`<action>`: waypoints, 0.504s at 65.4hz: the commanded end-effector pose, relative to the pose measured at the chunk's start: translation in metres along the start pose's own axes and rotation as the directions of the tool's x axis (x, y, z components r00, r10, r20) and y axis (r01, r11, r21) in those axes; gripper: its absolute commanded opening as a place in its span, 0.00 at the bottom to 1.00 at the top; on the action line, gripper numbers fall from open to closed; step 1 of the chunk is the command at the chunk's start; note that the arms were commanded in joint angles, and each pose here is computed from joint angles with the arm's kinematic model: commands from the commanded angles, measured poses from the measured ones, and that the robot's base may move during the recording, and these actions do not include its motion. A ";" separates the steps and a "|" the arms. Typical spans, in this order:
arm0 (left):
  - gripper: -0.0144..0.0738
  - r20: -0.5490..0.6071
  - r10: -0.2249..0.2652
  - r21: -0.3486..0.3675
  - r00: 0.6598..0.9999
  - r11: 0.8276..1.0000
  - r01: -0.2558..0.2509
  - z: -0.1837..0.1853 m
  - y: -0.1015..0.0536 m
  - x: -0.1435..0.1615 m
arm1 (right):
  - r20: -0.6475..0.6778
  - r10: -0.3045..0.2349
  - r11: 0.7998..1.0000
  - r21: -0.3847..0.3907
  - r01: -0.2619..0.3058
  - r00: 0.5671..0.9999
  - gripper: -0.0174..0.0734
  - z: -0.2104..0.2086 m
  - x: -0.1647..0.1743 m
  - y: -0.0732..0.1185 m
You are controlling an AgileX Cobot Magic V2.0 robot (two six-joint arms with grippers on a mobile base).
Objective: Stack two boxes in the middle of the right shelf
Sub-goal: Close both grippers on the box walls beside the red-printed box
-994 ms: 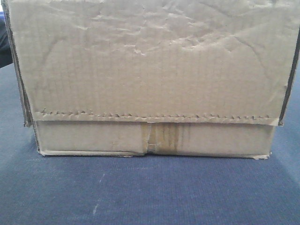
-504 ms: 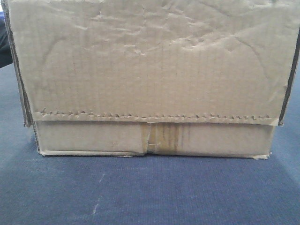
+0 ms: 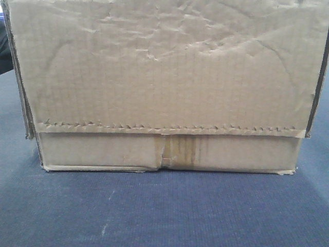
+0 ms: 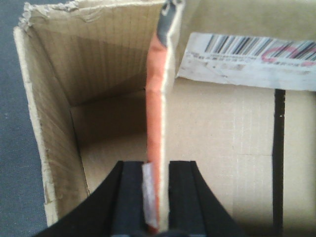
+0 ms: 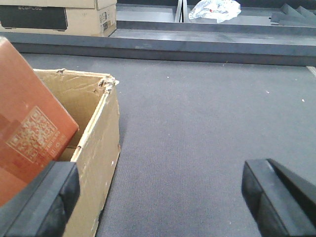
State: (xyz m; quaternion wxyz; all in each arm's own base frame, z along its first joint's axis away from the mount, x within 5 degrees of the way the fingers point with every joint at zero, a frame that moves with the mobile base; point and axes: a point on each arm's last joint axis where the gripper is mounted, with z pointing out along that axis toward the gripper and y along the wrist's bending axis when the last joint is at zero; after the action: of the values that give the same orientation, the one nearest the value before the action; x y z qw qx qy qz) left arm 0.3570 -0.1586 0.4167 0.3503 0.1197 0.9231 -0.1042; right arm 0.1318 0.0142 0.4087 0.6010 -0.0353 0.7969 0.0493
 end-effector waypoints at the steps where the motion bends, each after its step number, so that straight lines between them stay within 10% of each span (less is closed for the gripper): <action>1: 0.04 0.036 -0.020 0.024 0.999 1.000 0.019 -0.004 -0.004 -0.003 | 0.015 -0.013 1.000 0.008 0.013 1.000 0.82 -0.001 -0.002 -0.001; 11: 0.15 0.030 -0.020 0.023 0.999 1.000 0.019 -0.004 -0.004 -0.003 | 0.015 -0.013 1.000 0.008 0.013 1.000 0.82 -0.001 -0.002 -0.001; 33: 0.83 0.068 -0.020 0.028 0.998 0.999 0.018 -0.020 -0.004 -0.007 | 0.001 0.005 1.000 -0.005 -0.005 1.000 0.82 0.000 -0.001 0.000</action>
State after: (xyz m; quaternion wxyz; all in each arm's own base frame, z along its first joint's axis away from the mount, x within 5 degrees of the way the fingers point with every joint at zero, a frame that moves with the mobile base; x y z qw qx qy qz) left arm 0.3570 -0.1592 0.4190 0.3550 0.1157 0.9211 -0.1103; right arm 0.1316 0.0142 0.4078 0.5969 -0.0358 0.8000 0.0493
